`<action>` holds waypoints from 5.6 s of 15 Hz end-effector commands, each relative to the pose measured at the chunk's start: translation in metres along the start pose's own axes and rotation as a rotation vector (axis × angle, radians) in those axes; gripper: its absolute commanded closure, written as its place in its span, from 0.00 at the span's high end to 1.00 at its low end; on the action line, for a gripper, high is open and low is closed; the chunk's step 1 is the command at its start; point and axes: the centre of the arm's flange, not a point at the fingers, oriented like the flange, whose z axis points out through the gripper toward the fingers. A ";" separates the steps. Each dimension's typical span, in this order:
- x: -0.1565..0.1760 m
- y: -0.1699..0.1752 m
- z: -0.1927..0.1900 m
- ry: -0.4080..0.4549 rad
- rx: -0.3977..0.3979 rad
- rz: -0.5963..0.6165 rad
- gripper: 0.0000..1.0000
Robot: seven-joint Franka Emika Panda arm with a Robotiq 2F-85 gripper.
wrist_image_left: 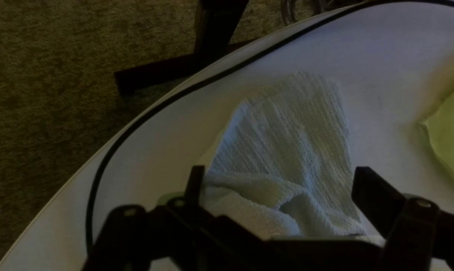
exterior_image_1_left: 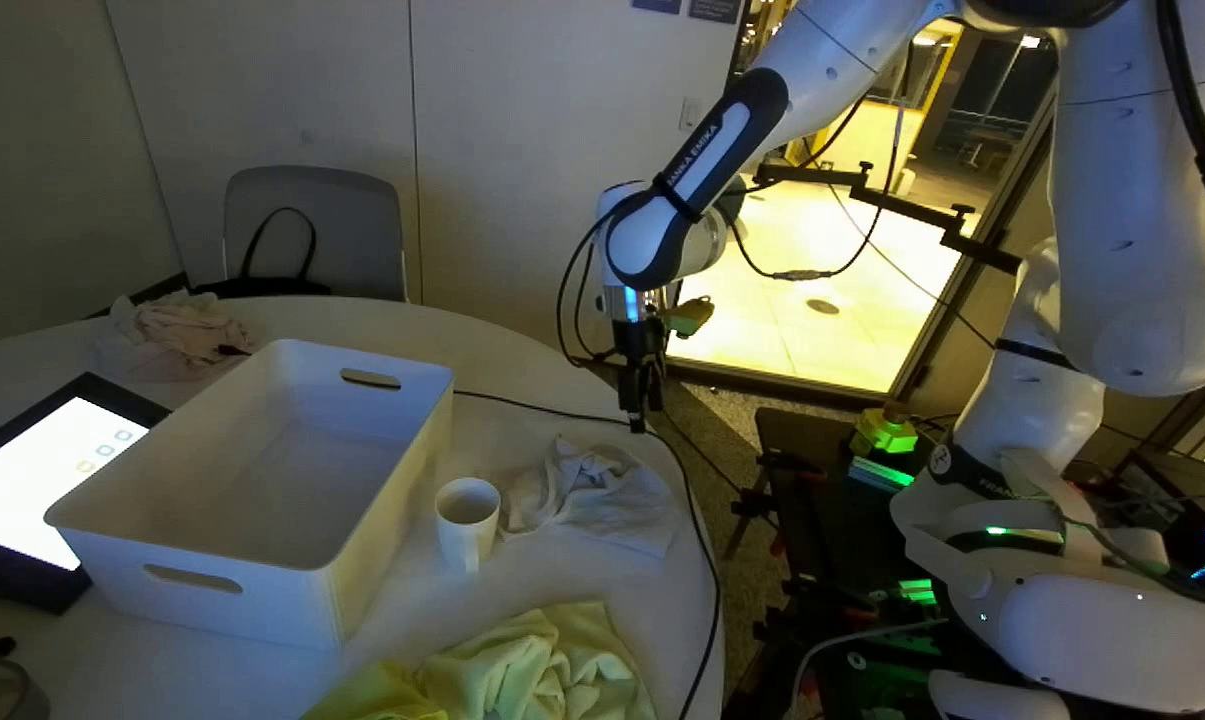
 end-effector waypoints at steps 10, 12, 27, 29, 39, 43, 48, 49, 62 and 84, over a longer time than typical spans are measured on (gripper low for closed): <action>0.032 0.021 0.083 0.076 0.082 0.087 1.00; 0.034 0.024 0.090 0.094 0.062 0.096 1.00; 0.039 0.030 0.126 0.192 -0.033 0.181 1.00; 0.040 0.030 0.126 0.235 -0.046 0.212 1.00; 0.041 0.018 0.110 0.281 -0.085 0.203 0.55; 0.040 0.012 0.097 0.278 -0.087 0.168 0.24; 0.038 0.005 0.073 0.298 -0.093 0.124 0.00; 0.037 0.003 0.067 0.310 -0.097 0.118 0.02; 0.012 -0.012 -0.073 0.502 -0.093 0.034 0.02; -0.078 -0.113 -0.264 -0.058 -0.163 -0.276 0.02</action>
